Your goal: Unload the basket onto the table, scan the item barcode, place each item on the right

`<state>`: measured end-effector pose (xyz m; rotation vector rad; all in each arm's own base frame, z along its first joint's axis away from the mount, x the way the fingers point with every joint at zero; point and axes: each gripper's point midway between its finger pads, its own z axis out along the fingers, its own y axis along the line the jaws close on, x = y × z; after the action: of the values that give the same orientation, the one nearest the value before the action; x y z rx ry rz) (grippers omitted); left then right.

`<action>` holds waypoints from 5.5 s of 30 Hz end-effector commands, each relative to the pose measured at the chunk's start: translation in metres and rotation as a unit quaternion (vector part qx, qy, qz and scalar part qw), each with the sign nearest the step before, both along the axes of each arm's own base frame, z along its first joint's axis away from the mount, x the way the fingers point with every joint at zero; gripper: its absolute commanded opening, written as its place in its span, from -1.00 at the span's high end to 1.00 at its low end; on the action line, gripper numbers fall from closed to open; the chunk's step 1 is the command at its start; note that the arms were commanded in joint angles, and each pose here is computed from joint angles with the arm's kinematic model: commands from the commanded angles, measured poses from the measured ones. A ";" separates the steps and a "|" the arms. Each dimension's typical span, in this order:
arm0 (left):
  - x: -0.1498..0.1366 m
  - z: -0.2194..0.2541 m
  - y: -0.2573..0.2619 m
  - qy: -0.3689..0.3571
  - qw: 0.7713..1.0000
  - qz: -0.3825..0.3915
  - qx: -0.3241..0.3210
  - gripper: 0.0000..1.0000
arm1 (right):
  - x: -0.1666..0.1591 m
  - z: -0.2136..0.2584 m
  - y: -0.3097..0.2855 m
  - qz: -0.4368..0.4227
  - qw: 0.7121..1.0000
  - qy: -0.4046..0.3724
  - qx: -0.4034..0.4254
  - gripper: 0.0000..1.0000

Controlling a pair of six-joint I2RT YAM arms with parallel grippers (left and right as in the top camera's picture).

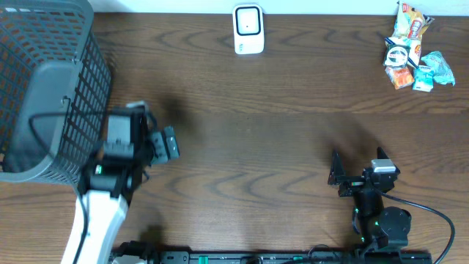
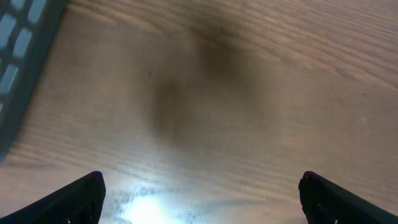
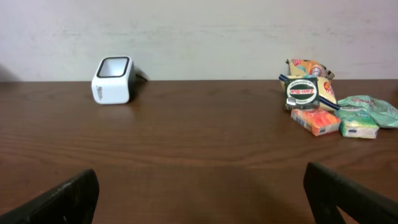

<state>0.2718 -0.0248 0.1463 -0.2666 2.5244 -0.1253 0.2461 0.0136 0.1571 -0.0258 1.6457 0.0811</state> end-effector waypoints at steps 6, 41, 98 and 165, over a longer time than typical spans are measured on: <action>-0.040 0.017 0.008 -0.090 0.996 0.000 0.001 -0.96 | 0.000 0.000 -0.003 -0.007 1.000 0.000 0.005 -0.99; -0.035 0.010 0.001 -0.297 0.952 -0.067 0.037 -0.96 | 0.000 0.000 -0.003 -0.007 1.000 0.000 0.005 -0.99; -0.028 -0.010 0.012 -0.394 0.915 -0.051 0.067 -0.96 | 0.000 0.000 -0.003 -0.007 1.000 0.000 0.005 -0.98; -0.028 -0.010 0.015 -0.394 0.916 -0.037 0.062 -0.96 | 0.000 0.000 -0.003 -0.007 1.000 0.000 0.005 -0.98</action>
<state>0.2447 -0.0164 0.1511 -0.0285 1.6789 -0.1226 0.2461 0.0136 0.1570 -0.0258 1.6465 0.0811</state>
